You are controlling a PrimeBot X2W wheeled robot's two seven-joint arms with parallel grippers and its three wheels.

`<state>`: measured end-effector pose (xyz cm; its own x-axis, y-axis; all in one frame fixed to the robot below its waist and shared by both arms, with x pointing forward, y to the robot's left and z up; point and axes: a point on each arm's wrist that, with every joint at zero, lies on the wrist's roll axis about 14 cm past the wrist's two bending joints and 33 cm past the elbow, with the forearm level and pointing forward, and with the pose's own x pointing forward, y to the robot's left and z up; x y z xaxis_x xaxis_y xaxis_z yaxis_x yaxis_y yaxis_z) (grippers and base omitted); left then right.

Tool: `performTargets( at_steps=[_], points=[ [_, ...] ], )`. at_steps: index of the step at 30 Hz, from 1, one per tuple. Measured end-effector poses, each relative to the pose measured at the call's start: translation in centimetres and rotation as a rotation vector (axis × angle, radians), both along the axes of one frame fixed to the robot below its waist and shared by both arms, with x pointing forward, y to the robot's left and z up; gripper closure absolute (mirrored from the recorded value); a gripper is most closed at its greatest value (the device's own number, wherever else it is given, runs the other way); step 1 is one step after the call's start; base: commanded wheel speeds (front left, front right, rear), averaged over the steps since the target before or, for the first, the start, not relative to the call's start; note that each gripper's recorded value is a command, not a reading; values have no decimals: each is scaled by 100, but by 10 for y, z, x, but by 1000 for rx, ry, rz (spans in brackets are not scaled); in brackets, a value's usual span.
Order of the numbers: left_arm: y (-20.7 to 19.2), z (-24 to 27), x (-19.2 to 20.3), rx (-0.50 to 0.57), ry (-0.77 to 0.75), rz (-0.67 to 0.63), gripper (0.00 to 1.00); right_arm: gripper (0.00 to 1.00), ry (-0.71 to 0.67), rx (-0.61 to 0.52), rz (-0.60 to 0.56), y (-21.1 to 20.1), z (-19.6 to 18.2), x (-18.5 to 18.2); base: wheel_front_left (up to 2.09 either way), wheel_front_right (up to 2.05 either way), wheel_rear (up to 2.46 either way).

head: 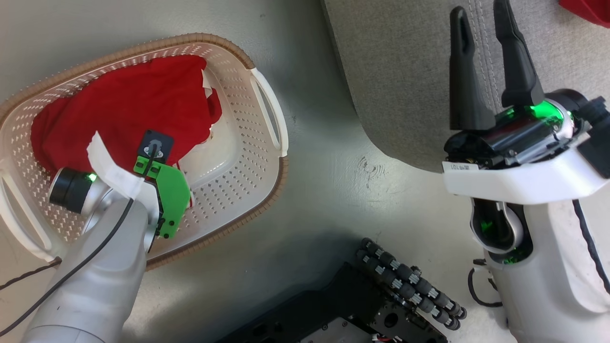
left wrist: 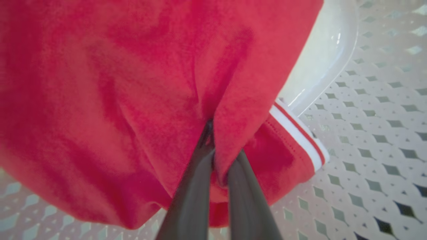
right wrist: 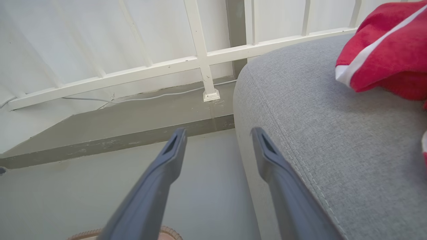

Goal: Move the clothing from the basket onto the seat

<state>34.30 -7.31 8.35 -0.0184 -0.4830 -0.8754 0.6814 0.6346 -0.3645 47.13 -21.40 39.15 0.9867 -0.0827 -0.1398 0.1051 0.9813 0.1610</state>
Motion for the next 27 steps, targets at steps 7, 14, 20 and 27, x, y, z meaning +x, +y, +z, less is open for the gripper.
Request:
performTargets(
  at_steps=[7,14,20,27],
  points=[
    [-17,15,14,-66,-34,71,100,0,-27,-5,25,3,7,7,0,0,0],
    [-31,43,36,-161,-105,137,100,0,-22,-55,62,4,8,6,0,0,0],
    [-25,66,53,-208,-184,166,100,0,-21,-115,110,3,11,6,0,0,0],
    [-8,92,76,-241,-264,250,100,0,-36,-108,136,9,16,8,0,0,0]
  ],
)
